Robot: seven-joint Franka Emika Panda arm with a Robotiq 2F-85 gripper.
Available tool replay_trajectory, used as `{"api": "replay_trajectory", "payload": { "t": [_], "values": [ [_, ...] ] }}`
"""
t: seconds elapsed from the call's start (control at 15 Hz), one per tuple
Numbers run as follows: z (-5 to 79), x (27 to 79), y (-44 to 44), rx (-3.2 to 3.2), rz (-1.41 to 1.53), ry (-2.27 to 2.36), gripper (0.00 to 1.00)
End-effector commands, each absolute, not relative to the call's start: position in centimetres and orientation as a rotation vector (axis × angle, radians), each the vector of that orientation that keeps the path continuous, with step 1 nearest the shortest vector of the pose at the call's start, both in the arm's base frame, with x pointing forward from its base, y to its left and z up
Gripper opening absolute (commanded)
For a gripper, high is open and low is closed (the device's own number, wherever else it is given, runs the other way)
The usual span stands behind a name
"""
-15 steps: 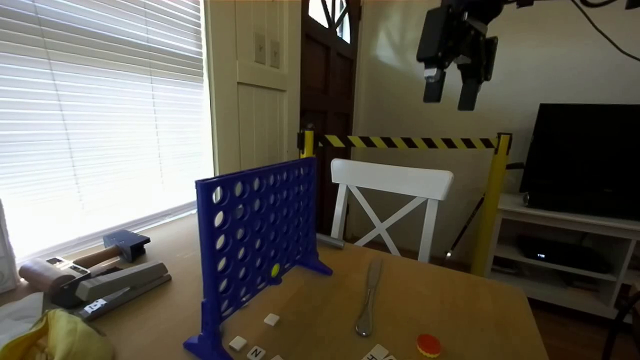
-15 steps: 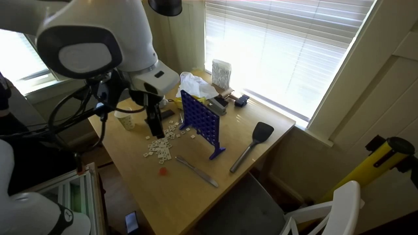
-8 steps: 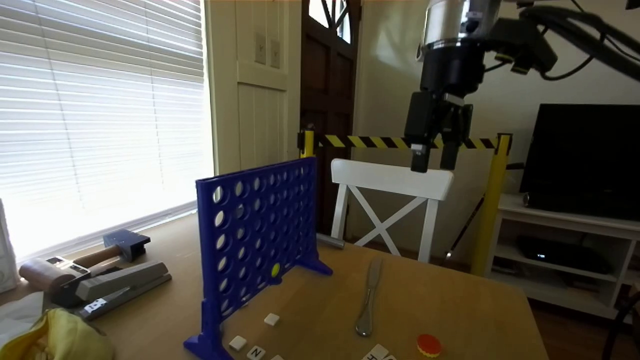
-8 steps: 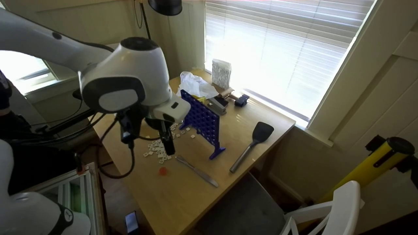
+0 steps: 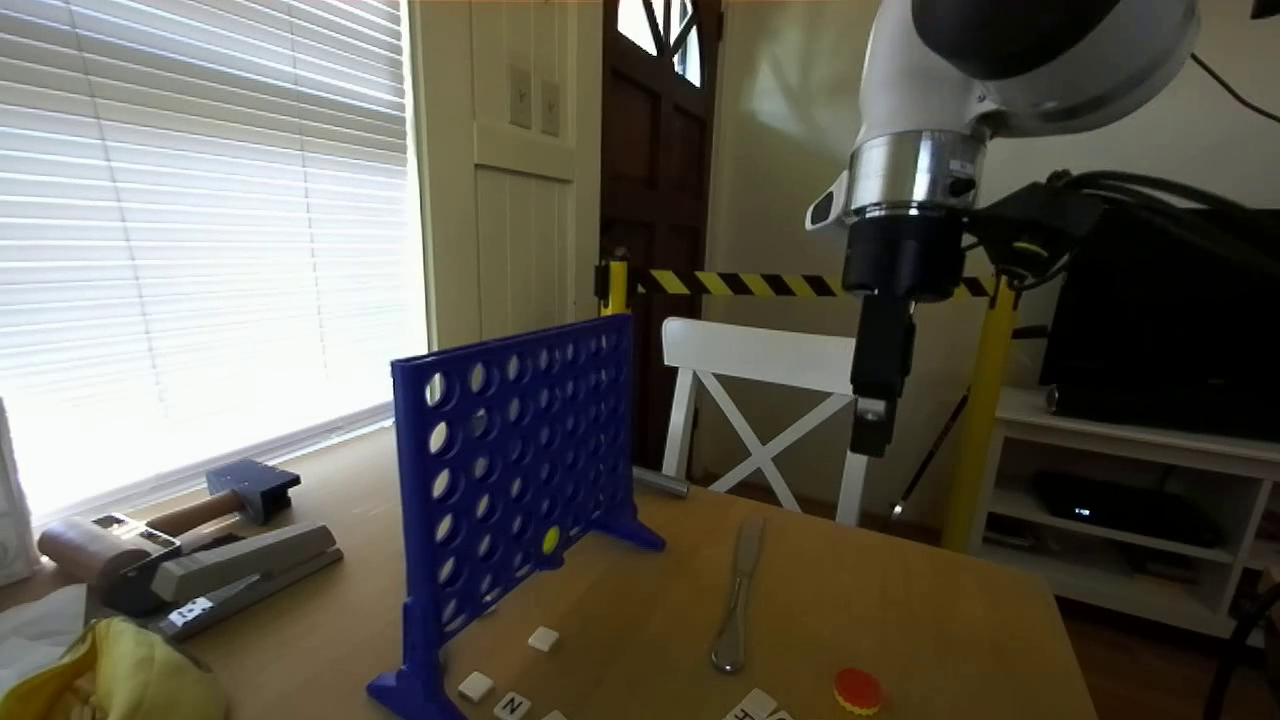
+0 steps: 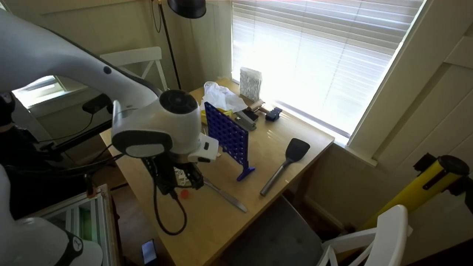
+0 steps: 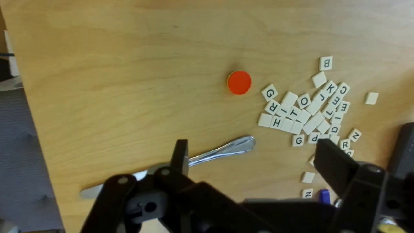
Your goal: Put the blue ring in the blue rack
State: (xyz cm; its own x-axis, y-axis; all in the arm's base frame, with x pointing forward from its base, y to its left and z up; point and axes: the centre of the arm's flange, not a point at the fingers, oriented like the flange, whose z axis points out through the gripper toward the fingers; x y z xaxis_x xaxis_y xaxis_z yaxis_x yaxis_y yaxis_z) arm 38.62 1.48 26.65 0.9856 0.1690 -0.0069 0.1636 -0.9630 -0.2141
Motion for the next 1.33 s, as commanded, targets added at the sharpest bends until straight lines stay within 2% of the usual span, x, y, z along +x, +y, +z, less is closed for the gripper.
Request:
{"api": "replay_trajectory", "payload": {
  "t": [0.0,0.27,1.27],
  "values": [
    [26.0,38.5,1.3,-2.903,0.053,-0.259,1.0],
    [25.2,38.5,1.1,-2.894,0.072,-0.27,1.0],
    [13.2,40.9,0.6,-2.83,0.181,-0.303,1.0]
  ]
}}
